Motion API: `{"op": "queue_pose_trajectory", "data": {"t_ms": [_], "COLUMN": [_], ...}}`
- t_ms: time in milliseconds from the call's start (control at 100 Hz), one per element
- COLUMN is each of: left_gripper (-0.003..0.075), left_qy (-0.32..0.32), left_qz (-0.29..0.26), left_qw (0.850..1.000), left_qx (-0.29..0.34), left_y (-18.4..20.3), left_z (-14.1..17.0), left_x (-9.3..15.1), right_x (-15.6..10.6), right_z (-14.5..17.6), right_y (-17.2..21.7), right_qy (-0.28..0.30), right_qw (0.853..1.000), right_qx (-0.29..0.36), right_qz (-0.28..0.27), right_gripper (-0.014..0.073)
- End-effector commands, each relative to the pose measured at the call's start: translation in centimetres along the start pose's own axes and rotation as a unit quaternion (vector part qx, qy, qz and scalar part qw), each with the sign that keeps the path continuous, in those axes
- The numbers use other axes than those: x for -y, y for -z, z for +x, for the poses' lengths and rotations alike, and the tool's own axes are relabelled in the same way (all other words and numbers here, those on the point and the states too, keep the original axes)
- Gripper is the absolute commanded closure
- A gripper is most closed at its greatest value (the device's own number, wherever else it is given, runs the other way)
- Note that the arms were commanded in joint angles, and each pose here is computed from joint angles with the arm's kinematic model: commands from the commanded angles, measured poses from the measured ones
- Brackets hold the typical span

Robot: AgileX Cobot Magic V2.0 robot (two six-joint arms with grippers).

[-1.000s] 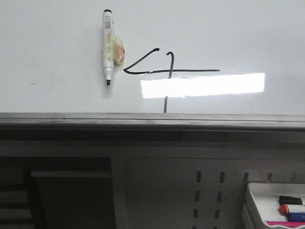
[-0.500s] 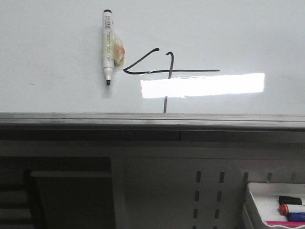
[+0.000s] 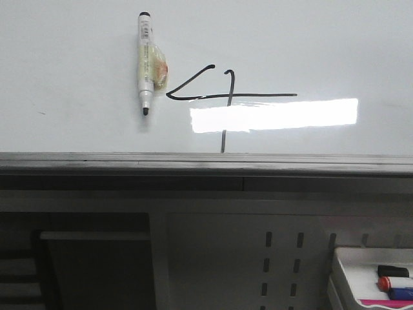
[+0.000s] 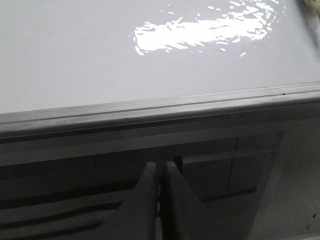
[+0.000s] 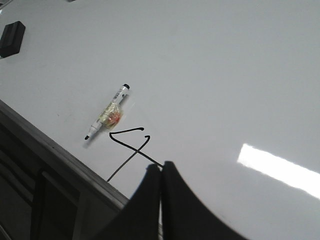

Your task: Write number 4 on whiteboard

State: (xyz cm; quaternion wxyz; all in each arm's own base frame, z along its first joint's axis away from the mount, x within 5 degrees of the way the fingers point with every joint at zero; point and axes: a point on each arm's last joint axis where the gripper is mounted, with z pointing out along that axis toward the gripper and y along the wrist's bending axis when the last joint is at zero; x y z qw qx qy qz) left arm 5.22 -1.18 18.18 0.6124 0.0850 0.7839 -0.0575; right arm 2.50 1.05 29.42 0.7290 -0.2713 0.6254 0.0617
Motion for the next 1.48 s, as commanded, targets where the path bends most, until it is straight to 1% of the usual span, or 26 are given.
{"op": "queue_pose_trajectory", "data": {"t_ms": [0,190,240,270,290,340,390,430,540,620,700,760,790,880,950,1470], "left_gripper": [0.0741,0.0741,0.0741,0.0741,0.0741,0.0741,0.0741,0.0741,0.0741,0.0741,0.0741,0.0741,0.0741,0.0741,0.0741,0.0741], "left_qy": [0.006,0.006,0.006,0.006,0.006,0.006,0.006,0.006,0.006,0.006,0.006,0.006,0.006,0.006,0.006,0.006], "left_qz": [-0.003,-0.003,-0.003,-0.003,-0.003,-0.003,-0.003,-0.003,-0.003,-0.003,-0.003,-0.003,-0.003,-0.003,-0.003,-0.003], "left_qw": [1.0,1.0,1.0,1.0,1.0,1.0,1.0,1.0,1.0,1.0,1.0,1.0,1.0,1.0,1.0,1.0], "left_qx": [0.019,0.019,0.019,0.019,0.019,0.019,0.019,0.019,0.019,0.02,0.02,0.02,0.02,0.02,0.02,0.02], "left_y": [-0.2,-0.2,-0.2,-0.2,-0.2,-0.2,-0.2,-0.2,-0.2,-0.2,-0.2,-0.2,-0.2,-0.2,-0.2,-0.2], "left_z": [0.6,0.6,0.6,0.6,0.6,0.6,0.6,0.6,0.6,0.5,0.5,0.5,0.5,0.5,0.5,0.5], "left_x": [0.0,0.0,0.0,0.0,0.0,0.0,0.0,0.0,0.0,0.0,0.0,0.0,0.0,0.0,0.0,0.0], "right_x": [0.4,0.4,0.4,0.3,0.3,0.2,0.0,-0.1,-0.5,-0.8,-1.0,-1.2,-1.3,-1.5,-1.6,-1.6], "right_z": [-1.4,-1.3,-0.9,-0.3,0.0,1.1,2.4,3.5,6.4,8.0,9.5,10.5,10.8,11.4,11.6,11.4], "right_y": [0.1,0.1,0.0,0.0,0.0,-0.1,-0.4,-0.7,-1.5,-1.8,-1.9,-1.9,-1.8,-1.7,-1.7,-1.5], "right_qy": [0.006,0.006,0.008,0.009,0.003,-0.047,-0.084,-0.099,-0.104,-0.117,-0.123,-0.128,-0.132,-0.138,-0.141,-0.137], "right_qw": [0.999,0.999,1.0,1.0,0.999,0.995,0.989,0.984,0.977,0.973,0.969,0.967,0.965,0.96,0.958,0.961], "right_qx": [0.046,0.044,0.019,-0.012,-0.027,-0.072,-0.095,-0.108,-0.102,-0.083,-0.086,-0.096,-0.119,-0.15,-0.163,-0.146], "right_qz": [0.016,0.015,0.017,0.022,0.031,0.051,0.079,0.103,0.157,0.179,0.195,0.196,0.194,0.19,0.189,0.192], "right_gripper": [0.0659,0.0659,0.0659,0.0659,0.0659,0.0659,0.0659,0.0659,0.0659,0.0659,0.0659,0.0659,0.0659,0.0659,0.0659,0.0659]}}
